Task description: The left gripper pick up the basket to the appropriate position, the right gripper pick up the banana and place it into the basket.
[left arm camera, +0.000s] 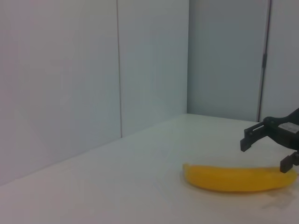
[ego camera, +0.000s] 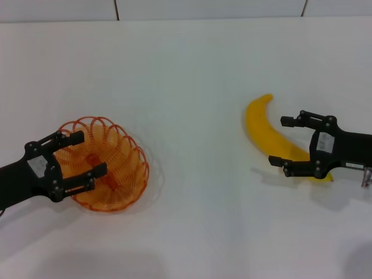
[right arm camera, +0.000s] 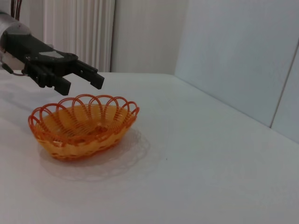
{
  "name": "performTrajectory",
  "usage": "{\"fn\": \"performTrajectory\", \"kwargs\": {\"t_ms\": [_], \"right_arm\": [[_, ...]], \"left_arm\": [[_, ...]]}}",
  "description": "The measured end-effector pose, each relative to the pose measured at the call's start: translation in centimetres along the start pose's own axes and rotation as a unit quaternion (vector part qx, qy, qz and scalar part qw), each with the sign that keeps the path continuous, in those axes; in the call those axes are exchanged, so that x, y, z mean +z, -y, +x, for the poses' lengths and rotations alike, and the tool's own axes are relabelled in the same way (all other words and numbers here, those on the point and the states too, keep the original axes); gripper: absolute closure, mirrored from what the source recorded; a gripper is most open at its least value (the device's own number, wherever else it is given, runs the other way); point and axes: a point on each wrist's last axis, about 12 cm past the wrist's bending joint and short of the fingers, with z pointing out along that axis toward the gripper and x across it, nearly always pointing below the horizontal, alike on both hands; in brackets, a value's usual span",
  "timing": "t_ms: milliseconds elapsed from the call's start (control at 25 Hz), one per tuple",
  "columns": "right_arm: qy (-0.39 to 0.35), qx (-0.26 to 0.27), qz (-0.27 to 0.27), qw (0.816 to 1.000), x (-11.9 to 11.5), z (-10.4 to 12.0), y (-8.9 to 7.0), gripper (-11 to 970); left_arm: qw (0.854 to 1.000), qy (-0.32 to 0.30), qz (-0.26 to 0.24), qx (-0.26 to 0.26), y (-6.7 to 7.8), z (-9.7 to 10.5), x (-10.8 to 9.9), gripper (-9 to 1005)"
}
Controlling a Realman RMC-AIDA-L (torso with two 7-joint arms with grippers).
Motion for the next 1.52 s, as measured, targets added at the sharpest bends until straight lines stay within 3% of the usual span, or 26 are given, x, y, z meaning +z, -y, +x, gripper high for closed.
{"fn": "performTrajectory", "kwargs": {"t_ms": [720, 960, 1120, 1320, 1480, 1520], "right_arm": [[0.004, 0.000, -0.002, 1.000, 0.0, -0.1, 0.0, 74], [0.005, -0.002, -0.003, 1.000, 0.2, -0.3, 0.1, 74], [0.008, -0.004, -0.007, 1.000, 0.5, -0.5, 0.2, 74], [0.011, -0.006, -0.012, 1.000, 0.8, -0.7, 0.3, 74], [0.013, -0.009, -0.015, 1.000, 1.1, -1.0, 0.4, 74], [0.014, -0.010, -0.017, 1.000, 1.2, -1.1, 0.5, 74]], "left_arm": [[1.000, 0.009, -0.008, -0.016, -0.4, -0.4, 0.1, 134], [0.994, 0.006, -0.042, -0.101, -3.2, -2.7, -1.3, 133], [0.988, -0.047, -0.069, -0.126, -6.2, -6.0, -3.1, 135], [0.980, -0.179, -0.059, -0.068, -8.9, -9.6, -2.5, 135], [0.970, -0.237, -0.050, 0.025, -9.4, -11.1, -1.3, 134], [0.970, -0.237, -0.050, 0.025, -9.4, -11.1, -1.3, 134]]}}
